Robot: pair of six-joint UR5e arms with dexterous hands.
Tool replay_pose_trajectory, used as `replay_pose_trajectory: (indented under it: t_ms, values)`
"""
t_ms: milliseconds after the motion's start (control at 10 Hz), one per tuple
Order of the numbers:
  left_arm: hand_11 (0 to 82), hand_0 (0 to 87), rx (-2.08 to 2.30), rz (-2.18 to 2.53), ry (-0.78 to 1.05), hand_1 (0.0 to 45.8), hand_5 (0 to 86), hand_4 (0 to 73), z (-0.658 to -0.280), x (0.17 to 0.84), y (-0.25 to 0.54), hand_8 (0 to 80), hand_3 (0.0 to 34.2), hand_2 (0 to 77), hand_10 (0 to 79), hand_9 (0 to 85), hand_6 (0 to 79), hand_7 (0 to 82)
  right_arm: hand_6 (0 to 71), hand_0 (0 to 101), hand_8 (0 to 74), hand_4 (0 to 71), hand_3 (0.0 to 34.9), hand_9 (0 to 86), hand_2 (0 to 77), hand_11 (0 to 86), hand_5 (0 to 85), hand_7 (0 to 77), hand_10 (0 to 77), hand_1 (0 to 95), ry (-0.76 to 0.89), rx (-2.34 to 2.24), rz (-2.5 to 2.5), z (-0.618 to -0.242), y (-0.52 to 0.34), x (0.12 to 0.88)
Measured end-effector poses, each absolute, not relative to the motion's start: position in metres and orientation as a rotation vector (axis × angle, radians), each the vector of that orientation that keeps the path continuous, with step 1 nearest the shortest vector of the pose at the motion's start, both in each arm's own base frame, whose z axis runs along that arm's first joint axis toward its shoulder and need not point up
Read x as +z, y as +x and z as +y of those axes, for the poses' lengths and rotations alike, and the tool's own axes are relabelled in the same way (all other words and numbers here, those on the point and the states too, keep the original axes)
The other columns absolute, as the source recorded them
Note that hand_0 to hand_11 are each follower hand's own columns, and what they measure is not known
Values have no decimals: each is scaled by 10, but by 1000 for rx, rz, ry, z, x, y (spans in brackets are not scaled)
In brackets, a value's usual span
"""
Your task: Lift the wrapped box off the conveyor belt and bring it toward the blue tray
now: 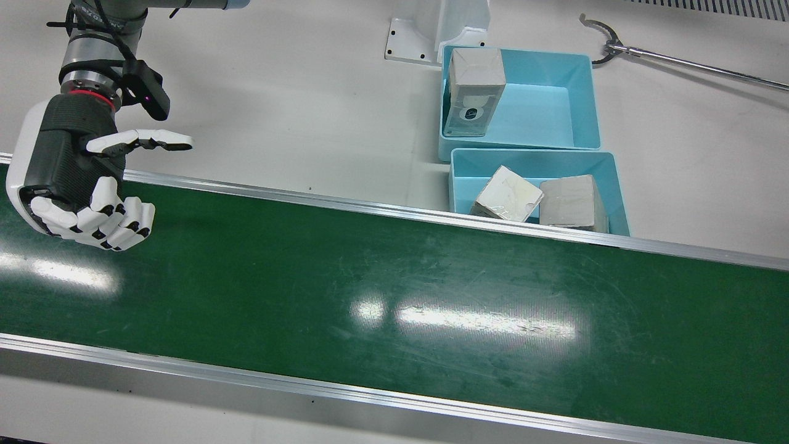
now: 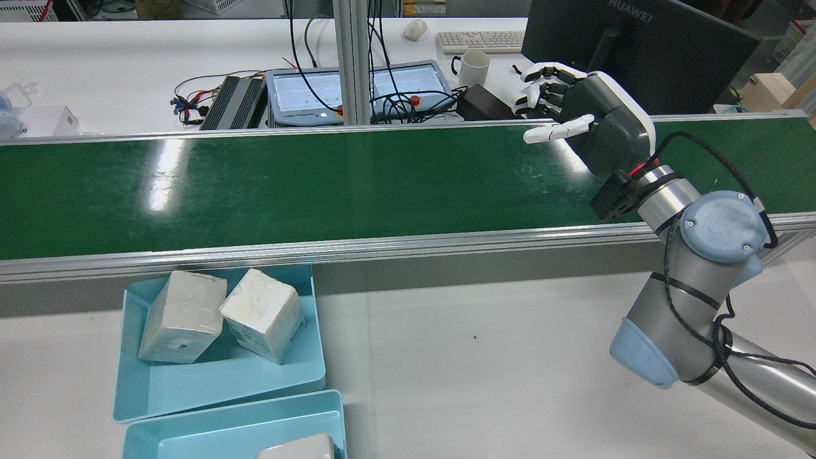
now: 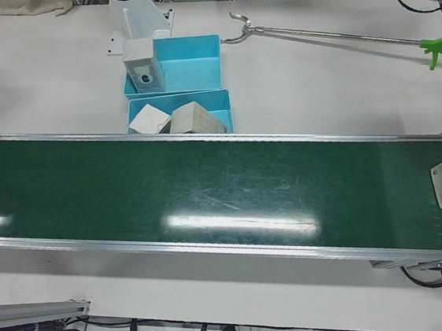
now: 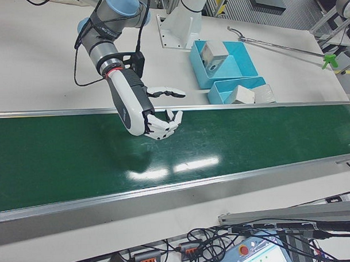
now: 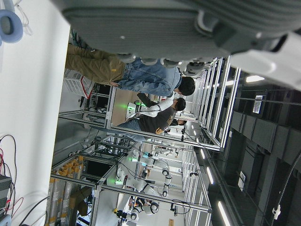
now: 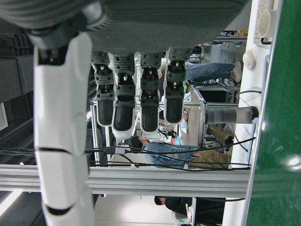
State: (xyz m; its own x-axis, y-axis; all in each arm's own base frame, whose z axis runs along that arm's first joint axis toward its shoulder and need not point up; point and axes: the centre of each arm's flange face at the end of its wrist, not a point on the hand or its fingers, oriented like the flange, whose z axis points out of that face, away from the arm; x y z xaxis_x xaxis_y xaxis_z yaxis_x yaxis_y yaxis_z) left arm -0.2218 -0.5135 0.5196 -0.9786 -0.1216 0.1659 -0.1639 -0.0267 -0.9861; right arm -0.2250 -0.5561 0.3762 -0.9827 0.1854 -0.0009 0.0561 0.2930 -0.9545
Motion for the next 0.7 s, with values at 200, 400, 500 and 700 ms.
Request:
replay_pose_trajectory:
  t_ms: [200,400,500,700]
  values:
    - [5,0,2207,-2170,318,0,11,5,-514,520,-222,5,0,11,5,0,5,5,240,485,136,22,36,153,82,175,164,295,5,153,-278,1781,-2377,-565,-227,390]
    - [5,0,2207,-2170,318,0,11,5,-514,520,-222,5,0,11,5,0,5,5,44,484,22,65,63,16,87,16,65,120,0,153,-333,1788,-2345,-571,-231,401]
    - [0,0,2207,-2170,318,0,11,5,-514,520,-222,5,0,11,5,0,5,5,44,484,22,65,63,16,87,16,65,120,0,153,-349,1783,-2348,-573,-232,399]
    - [0,0,2207,-2170,318,0,11,5,-514,520,-222,5,0,11,0,5,5,5,0,484,33,98,4,11,98,11,93,120,0,120,-361,1770,-2362,-577,-234,392]
